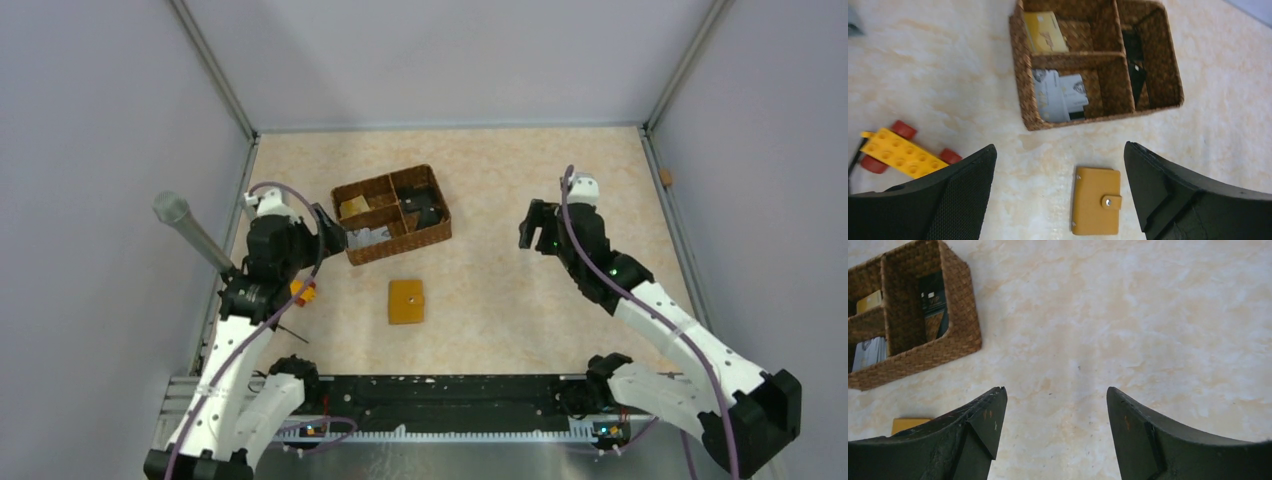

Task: Put the credit cards into the card holder
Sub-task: Reset both arms

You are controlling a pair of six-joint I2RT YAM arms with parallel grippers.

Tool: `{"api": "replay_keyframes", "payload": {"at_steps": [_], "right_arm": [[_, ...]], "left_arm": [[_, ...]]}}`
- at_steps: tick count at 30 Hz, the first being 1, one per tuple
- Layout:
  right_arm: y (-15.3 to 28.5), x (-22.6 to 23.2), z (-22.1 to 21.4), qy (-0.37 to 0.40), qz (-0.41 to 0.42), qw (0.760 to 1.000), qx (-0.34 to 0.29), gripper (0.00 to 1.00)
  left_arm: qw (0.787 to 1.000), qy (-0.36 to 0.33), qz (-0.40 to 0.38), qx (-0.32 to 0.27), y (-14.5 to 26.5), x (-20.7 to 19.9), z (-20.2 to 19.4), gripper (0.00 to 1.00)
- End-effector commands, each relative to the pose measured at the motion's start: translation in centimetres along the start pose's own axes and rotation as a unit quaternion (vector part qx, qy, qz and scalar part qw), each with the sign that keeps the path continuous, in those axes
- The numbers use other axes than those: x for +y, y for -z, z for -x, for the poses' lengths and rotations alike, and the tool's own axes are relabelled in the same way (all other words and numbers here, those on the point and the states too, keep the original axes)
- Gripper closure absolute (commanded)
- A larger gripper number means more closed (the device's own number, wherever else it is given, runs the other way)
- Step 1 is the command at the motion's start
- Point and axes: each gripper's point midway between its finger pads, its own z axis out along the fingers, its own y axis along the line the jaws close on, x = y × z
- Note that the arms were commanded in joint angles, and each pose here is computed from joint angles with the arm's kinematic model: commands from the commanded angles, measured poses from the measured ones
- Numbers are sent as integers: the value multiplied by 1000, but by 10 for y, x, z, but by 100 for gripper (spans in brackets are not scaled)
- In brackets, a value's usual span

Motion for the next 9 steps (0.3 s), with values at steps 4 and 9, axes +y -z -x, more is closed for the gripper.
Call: {"api": "replay_keyframes", "payload": {"at_steps": [4,9], "right_arm": [[19,-34,20,10,-57,995,-83,25],[24,-38,18,13,-59,994,-87,25]], "left_arm": [[986,-14,69,-149,33,30,46,1],[985,-22,80,-151,41,34,47,1]]}}
